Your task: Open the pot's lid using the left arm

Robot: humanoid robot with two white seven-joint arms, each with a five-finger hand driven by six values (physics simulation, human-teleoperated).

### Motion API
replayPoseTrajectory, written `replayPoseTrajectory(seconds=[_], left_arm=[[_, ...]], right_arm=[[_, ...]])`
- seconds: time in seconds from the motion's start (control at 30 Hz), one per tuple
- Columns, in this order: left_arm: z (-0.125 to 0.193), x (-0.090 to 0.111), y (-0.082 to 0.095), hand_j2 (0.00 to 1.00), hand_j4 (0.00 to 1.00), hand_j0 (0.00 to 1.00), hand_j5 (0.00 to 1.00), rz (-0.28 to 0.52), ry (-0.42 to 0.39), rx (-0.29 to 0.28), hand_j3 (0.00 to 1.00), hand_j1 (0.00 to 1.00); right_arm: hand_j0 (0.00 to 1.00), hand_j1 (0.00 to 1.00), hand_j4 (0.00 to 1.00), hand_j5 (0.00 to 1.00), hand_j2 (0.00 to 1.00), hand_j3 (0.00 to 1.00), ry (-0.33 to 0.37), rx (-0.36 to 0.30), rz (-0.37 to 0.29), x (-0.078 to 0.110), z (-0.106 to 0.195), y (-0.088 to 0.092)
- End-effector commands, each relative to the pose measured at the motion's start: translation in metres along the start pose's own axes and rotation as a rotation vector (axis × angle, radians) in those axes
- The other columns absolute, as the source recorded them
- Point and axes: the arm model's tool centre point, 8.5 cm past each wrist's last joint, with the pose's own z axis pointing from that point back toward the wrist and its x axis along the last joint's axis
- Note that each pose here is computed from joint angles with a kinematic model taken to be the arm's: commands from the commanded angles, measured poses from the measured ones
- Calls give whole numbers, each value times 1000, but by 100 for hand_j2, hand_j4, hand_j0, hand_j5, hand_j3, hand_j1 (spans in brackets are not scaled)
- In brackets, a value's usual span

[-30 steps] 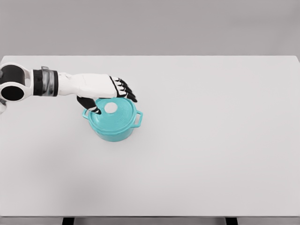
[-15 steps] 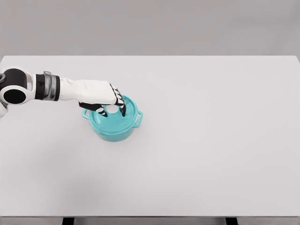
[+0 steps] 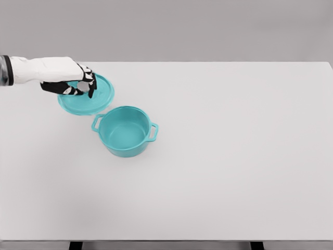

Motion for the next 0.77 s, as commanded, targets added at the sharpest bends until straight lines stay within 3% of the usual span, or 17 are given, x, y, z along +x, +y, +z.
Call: replayPoseTrajectory(seconds=[0.0,0.13,0.17,0.2,0.23,0.5,0.53,0.57,0.67,0.73], left_arm=[[12,-33,-10,40,40,40,40,67,100,4,40,40],[8,-51,-14,42,42,42,42,109,152,7,42,42],[2,-53,-14,47,47,47,47,119,153,10,47,47],[-3,-52,-12,89,89,89,89,123,144,28,89,89],[-6,-50,-10,100,100,100,100,123,137,34,100,100],[-8,-48,-15,100,100,100,100,129,127,32,100,100],[-11,-37,-10,100,100,100,100,113,91,38,100,100],[-10,-14,-1,100,100,100,100,80,17,54,100,100],[54,38,33,100,100,100,100,44,-104,159,100,100],[65,57,28,100,100,100,100,56,-151,172,100,100]], right_arm=[[100,100,100,100,100,100,-2,0,1,0,0,0],[100,100,100,100,100,100,0,0,0,0,0,0],[100,100,100,100,100,100,0,0,0,0,0,0],[100,100,100,100,100,100,0,0,0,0,0,0],[100,100,100,100,100,100,0,0,0,0,0,0],[100,100,100,100,100,100,0,0,0,0,0,0],[100,100,100,100,100,100,0,0,0,0,0,0],[100,100,100,100,100,100,0,1,2,0,0,0],[100,100,100,100,100,100,0,0,0,0,0,0],[100,100,100,100,100,100,0,0,0,0,0,0]])
